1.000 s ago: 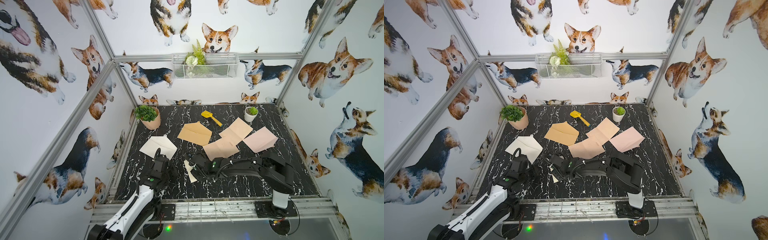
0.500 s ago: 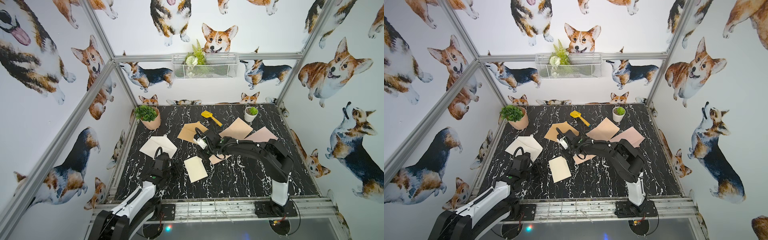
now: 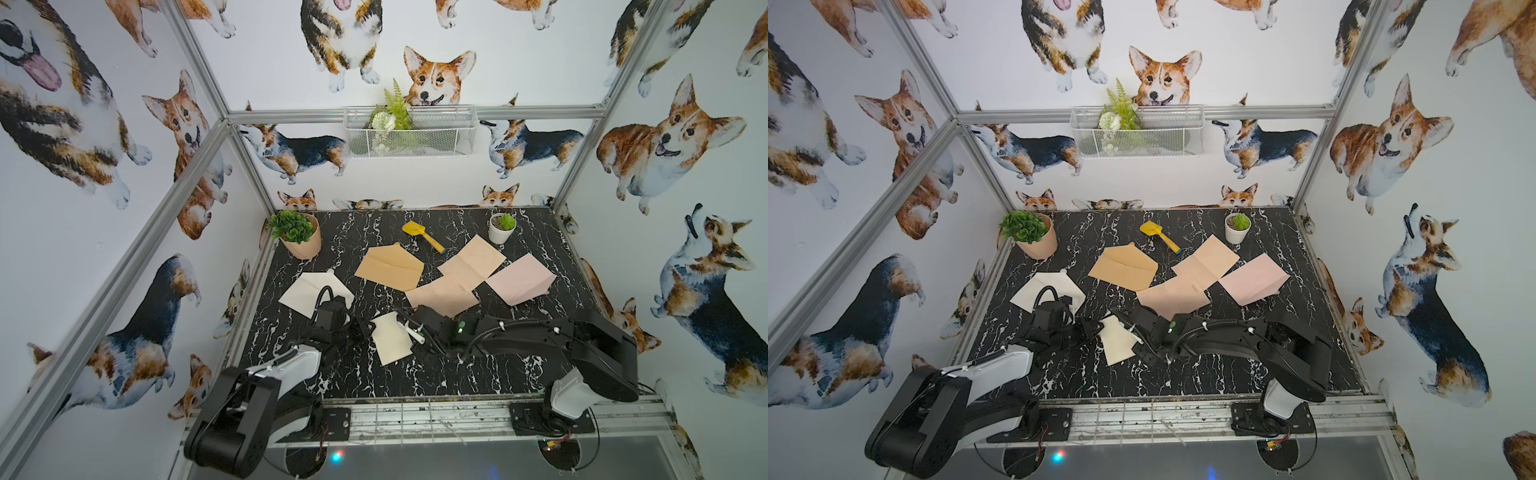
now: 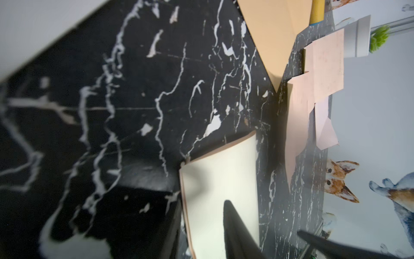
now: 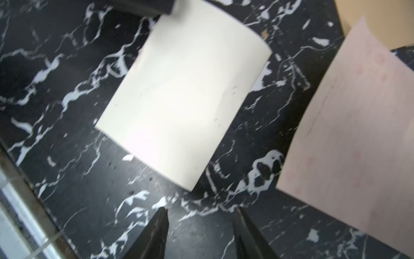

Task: Take the letter paper out of the envelope
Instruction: Unfold the letter paper at the center of the board.

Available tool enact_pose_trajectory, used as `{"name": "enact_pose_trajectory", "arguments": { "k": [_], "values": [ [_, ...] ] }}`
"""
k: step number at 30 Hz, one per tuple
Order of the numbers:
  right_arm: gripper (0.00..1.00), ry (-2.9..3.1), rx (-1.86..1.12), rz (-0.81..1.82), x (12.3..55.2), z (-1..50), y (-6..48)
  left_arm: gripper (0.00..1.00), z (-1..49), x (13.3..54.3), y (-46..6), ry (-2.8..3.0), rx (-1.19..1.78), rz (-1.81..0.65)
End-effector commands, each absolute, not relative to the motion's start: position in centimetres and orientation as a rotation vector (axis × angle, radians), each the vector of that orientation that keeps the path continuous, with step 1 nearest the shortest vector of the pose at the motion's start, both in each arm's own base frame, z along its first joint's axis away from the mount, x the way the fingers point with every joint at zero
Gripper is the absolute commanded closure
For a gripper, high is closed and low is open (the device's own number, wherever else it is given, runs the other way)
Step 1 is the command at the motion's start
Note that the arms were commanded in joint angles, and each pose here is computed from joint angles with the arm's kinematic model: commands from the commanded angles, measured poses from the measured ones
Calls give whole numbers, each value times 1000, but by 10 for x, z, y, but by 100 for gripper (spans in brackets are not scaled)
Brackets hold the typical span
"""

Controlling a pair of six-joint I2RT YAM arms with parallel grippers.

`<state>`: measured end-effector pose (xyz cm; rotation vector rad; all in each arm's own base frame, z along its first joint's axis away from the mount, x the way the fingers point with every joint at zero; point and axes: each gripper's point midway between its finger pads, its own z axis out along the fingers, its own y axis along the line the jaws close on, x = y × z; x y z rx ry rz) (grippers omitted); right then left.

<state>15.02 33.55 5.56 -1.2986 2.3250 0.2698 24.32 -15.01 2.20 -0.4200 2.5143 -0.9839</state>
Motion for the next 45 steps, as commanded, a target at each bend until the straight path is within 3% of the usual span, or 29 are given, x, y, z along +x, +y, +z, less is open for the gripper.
{"name": "enact_pose_trajectory", "arguments": {
  "k": [1, 13, 24, 34, 42, 45],
  "values": [
    [48, 2170, -1256, 77, 154, 66, 326, 66, 0, 231, -151, 2598, -476, -960],
    [46, 1786, -1448, -88, 125, 47, 365, 68, -24, 222, -175, 2648, -461, -1007],
    [50, 1697, -1476, -156, 133, 34, 391, 71, -25, 221, -180, 2651, -454, -1043],
    [69, 1585, -1355, -280, 155, 44, 393, 71, -18, 219, -181, 2640, -440, -1061],
    [98, 1487, -1256, -317, 164, 59, 397, 71, -6, 218, -181, 2632, -411, -1054],
    [100, 1474, -1242, -329, 168, 61, 399, 71, 0, 217, -178, 2624, -403, -1039]
  ]
}}
